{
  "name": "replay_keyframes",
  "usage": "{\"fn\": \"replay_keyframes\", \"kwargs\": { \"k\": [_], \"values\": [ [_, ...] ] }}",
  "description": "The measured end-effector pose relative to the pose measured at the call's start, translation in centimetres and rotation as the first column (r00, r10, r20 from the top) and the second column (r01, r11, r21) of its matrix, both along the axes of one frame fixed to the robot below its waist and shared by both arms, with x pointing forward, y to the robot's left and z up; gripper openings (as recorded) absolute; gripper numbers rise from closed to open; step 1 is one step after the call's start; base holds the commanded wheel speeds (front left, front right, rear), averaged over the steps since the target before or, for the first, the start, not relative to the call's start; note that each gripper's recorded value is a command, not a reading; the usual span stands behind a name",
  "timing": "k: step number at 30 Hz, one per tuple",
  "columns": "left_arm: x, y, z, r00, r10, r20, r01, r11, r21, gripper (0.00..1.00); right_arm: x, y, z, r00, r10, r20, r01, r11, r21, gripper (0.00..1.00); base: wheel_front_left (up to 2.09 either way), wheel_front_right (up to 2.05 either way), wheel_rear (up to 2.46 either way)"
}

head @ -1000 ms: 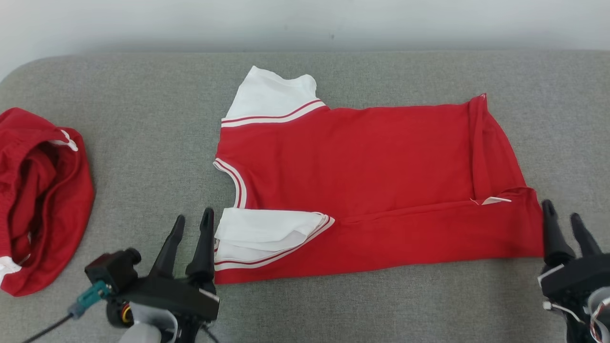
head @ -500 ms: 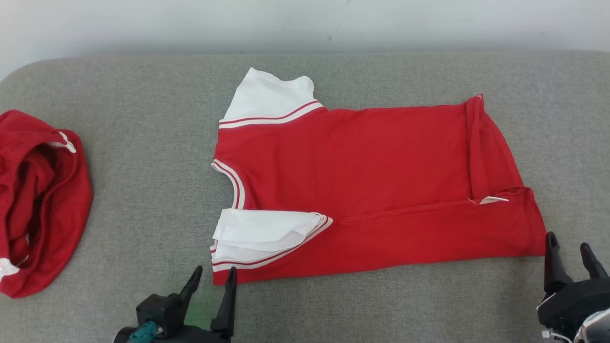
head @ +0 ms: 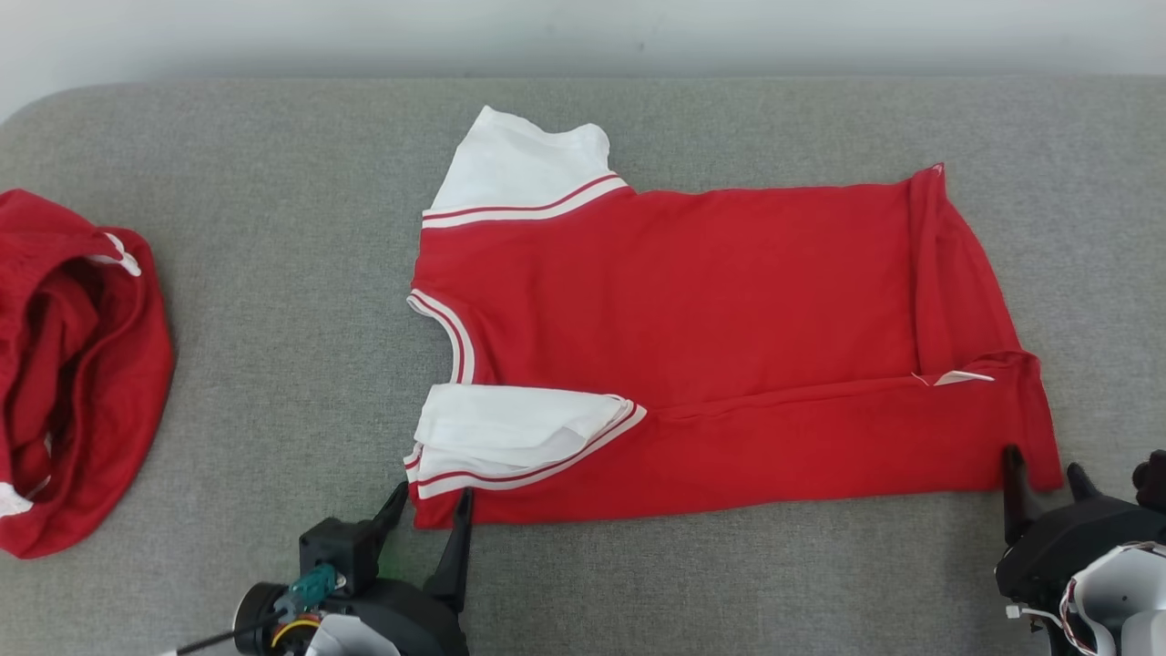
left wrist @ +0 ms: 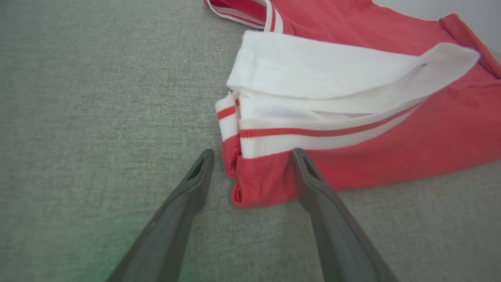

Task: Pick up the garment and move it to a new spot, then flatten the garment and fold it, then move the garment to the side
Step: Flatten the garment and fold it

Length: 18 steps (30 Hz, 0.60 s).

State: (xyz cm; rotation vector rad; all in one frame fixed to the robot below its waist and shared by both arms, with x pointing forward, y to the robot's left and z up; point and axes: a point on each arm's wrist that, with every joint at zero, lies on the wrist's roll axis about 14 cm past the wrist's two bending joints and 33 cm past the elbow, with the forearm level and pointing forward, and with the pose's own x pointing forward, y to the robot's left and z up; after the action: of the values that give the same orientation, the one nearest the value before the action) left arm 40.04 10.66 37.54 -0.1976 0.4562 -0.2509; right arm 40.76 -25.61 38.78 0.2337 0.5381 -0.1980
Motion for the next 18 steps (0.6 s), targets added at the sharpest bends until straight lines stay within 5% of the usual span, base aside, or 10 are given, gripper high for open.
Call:
{"fn": "replay_keyframes", "kwargs": {
  "k": [1,2,4,5,6,7,8,18],
  "values": [
    [0.0,0.0,0.0,1.000,0.000,0.000,0.000,1.000,0.000,0.76,0.0,0.0,0.0,1.000,0.000,0.000,0.000,1.000,0.000,1.00,0.00,0.00,0.00],
    [0.1,-0.1,-0.4,1.000,-0.011,-0.022,0.011,1.000,0.007,0.76,-0.1,0.1,-0.8,0.999,0.004,-0.040,-0.004,1.000,0.004,1.00,0.00,0.00,0.00],
    [0.1,-0.1,-0.5,0.999,-0.016,-0.031,0.017,1.000,0.006,0.16,-0.1,0.2,-1.0,0.999,0.007,-0.053,-0.007,1.000,0.005,1.00,0.00,0.00,0.00],
    [0.1,-0.1,-0.7,0.999,-0.021,-0.042,0.022,1.000,0.009,0.00,0.1,0.2,-1.1,0.998,0.009,-0.058,-0.009,1.000,0.004,1.00,0.00,0.00,0.00],
    [0.1,-0.1,-0.9,0.998,-0.028,-0.050,0.028,1.000,0.011,0.00,0.2,0.3,-1.1,0.998,0.011,-0.060,-0.011,1.000,0.005,0.57,0.00,0.00,0.00],
    [0.0,-0.3,-1.0,0.997,-0.037,-0.061,0.038,0.999,0.009,0.00,0.4,0.3,-1.1,0.998,0.013,-0.059,-0.013,1.000,0.006,0.36,0.00,0.00,0.00],
    [-0.1,-0.5,-1.1,0.997,-0.045,-0.064,0.045,0.999,0.007,0.00,0.5,0.4,-1.1,0.998,0.017,-0.059,-0.016,1.000,0.006,0.00,0.00,0.00,0.00],
    [-1.0,0.2,-0.4,0.996,-0.062,-0.068,0.064,0.998,0.022,0.00,-0.3,0.8,0.3,1.000,0.011,0.003,-0.012,0.999,0.049,0.00,0.00,0.00,0.00]
  ]
}}
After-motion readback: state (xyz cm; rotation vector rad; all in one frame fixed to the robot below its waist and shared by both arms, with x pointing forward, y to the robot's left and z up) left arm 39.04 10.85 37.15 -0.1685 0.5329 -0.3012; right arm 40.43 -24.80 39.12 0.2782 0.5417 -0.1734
